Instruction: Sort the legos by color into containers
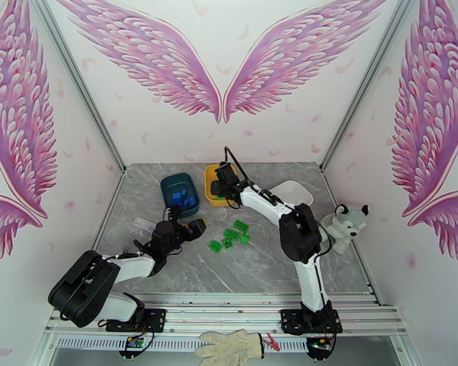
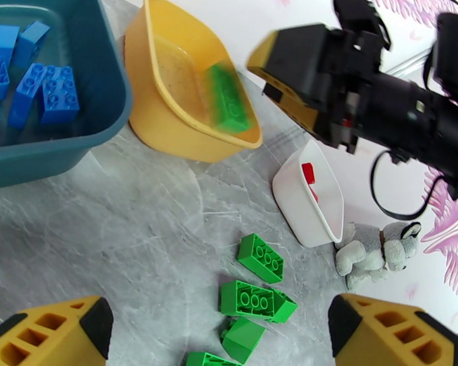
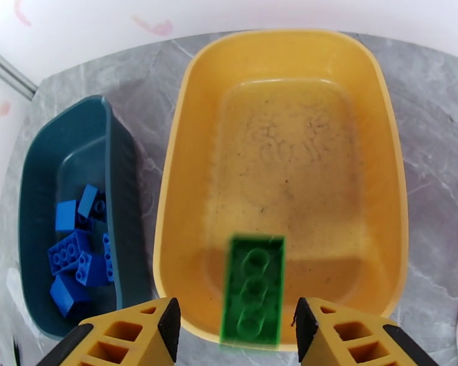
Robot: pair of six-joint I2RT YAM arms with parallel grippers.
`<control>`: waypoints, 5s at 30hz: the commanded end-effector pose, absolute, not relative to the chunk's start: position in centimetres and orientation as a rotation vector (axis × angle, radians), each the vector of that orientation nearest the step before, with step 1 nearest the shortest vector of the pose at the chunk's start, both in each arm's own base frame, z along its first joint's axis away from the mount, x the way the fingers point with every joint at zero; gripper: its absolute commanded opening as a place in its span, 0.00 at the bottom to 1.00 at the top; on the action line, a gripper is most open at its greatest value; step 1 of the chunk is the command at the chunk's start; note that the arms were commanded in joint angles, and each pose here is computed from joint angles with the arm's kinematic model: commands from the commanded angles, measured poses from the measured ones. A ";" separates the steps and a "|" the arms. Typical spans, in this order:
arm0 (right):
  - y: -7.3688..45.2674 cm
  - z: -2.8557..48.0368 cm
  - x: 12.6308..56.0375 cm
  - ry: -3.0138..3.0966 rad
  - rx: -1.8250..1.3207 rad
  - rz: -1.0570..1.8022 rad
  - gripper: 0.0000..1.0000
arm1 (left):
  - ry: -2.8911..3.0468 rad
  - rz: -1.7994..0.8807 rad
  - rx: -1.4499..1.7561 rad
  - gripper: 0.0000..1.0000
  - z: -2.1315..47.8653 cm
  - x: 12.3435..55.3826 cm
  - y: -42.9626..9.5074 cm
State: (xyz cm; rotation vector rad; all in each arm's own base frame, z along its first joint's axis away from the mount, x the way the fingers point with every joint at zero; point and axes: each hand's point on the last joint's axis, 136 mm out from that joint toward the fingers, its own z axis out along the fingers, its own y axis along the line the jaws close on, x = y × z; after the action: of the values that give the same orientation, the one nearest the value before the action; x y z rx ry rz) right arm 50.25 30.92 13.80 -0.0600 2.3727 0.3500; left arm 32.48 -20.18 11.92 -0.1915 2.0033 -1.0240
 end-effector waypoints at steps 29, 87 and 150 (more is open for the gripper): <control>21.0 8.5 34.0 2.461 -0.026 0.300 0.65 | 1.965 -0.830 -0.091 0.99 15.8 31.3 -19.6; 22.1 2.2 30.4 2.534 -0.058 0.185 0.55 | 1.981 -0.843 -0.069 0.99 15.3 31.9 -21.1; 26.4 15.8 44.0 2.350 -0.093 0.314 0.82 | 1.968 -0.857 -0.131 0.99 14.5 32.6 -18.5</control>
State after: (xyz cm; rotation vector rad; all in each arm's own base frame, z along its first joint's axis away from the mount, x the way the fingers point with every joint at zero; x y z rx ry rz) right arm 45.59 27.34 14.61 -0.0754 2.3787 0.2911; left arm 33.14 -18.94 14.75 -0.1362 1.9585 -0.8701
